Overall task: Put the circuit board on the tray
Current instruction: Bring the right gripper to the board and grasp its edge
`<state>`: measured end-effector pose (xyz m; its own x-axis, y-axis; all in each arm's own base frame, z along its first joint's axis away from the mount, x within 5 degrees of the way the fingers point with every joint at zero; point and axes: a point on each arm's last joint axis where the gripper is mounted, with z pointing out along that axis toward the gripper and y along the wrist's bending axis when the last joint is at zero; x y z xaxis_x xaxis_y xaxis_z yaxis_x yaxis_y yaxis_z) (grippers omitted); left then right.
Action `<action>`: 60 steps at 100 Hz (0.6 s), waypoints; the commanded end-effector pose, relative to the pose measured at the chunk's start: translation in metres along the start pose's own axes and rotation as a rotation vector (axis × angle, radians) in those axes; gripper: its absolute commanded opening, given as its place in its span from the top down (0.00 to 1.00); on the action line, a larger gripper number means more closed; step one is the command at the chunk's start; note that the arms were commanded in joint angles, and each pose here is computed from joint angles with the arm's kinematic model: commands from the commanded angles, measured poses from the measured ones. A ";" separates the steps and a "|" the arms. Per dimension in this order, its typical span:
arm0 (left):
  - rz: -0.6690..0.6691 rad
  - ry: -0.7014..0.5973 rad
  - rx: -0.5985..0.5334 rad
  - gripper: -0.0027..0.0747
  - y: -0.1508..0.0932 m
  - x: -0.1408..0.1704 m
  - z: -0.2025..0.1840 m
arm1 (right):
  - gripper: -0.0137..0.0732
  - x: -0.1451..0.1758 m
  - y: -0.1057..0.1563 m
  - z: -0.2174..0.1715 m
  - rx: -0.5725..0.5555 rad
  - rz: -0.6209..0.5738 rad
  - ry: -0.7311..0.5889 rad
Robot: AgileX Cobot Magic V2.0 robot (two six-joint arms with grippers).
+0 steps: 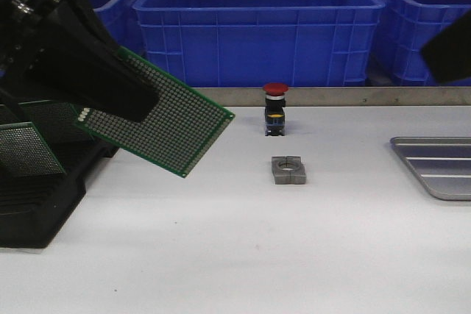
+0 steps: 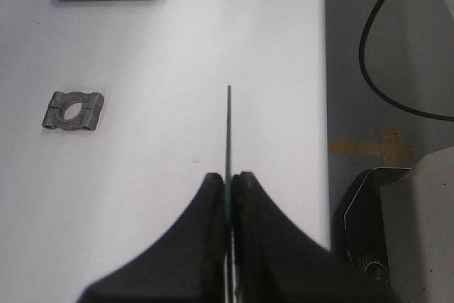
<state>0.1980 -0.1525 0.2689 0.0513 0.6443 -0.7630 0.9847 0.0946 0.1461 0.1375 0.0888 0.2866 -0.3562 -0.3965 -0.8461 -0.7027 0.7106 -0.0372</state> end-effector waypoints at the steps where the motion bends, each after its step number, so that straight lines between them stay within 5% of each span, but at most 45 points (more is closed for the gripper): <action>1: -0.008 -0.071 -0.023 0.99 0.001 -0.015 -0.007 | 0.37 -0.023 0.005 0.008 -0.034 -0.074 -0.089; 34: -0.008 -0.071 -0.023 0.99 0.001 -0.015 -0.007 | 0.37 -0.051 0.034 0.069 -0.257 -0.273 -0.034; 60: -0.008 -0.071 -0.023 0.99 0.001 -0.015 -0.007 | 0.37 -0.068 0.039 0.111 -0.322 -0.273 0.022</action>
<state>0.1980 -0.1525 0.2689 0.0513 0.6443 -0.7630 0.9847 0.0946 0.1461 0.1944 0.1996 0.2680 -0.1621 -0.5995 -0.7838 -0.9310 0.3562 -0.0800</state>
